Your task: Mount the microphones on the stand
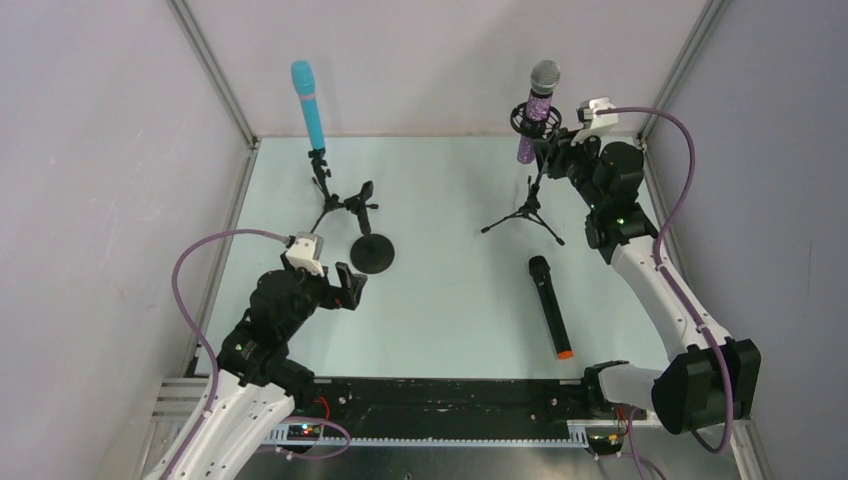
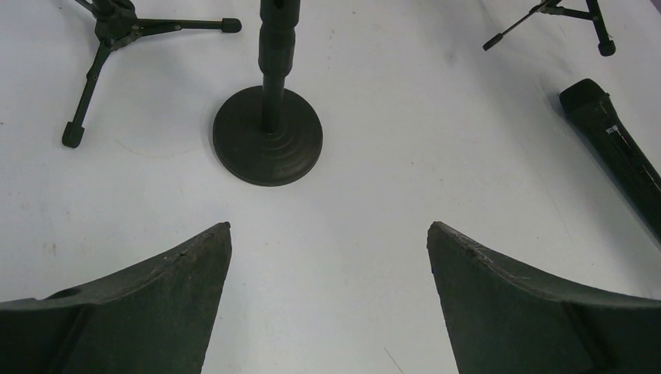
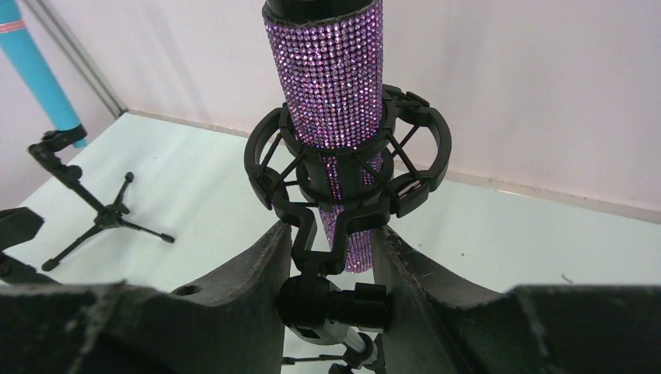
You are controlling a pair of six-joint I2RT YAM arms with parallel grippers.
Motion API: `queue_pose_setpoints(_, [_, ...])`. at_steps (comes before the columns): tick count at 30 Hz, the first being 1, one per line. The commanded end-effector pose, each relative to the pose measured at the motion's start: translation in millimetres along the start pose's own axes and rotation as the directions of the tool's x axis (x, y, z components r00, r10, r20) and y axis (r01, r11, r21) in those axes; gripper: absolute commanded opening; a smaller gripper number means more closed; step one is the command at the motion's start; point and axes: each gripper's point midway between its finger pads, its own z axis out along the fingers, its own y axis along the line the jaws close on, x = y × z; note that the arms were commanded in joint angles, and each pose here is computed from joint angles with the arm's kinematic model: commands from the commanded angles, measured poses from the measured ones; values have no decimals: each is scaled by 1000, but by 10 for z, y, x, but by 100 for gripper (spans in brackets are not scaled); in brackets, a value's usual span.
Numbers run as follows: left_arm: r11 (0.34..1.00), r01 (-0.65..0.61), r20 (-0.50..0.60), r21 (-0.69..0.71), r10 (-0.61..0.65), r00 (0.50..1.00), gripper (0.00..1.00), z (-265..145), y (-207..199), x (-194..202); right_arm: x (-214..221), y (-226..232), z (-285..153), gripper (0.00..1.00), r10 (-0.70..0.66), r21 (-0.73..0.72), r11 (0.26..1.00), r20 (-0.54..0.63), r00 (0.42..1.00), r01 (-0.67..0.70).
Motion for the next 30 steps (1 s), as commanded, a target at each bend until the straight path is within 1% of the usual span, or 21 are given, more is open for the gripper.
queue_pose_setpoints(1, [1000, 14, 26, 17, -15, 1000, 98, -2, -39, -76, -815, -91, -28, 0, -43, 38, 999, 231, 972, 35])
queue_pose_setpoints(5, [999, 15, 16, 39, -15, 1000, 98, -1, -78, -58, -735, -268, 25, 0, -86, 108, 992, 209, 974, 65])
queue_pose_setpoints(9, [999, 15, 12, 43, -15, 1000, 98, 4, -85, -54, -627, -510, 65, 0, -77, 177, 983, 186, 979, 44])
queue_pose_setpoints(16, [999, 14, 9, 46, -14, 1000, 98, 6, -90, -43, -437, -892, 29, 0, -64, 267, 964, 199, 978, 8])
queue_pose_setpoints(23, [999, 14, 4, 44, -14, 1000, 98, 13, -87, -35, -183, -1050, 24, 0, -18, 324, 945, 189, 982, -45])
queue_pose_setpoints(30, [999, 14, 8, 41, -14, 1000, 98, 11, -81, -43, 127, -1164, -2, 0, 11, 377, 924, 144, 990, -65])
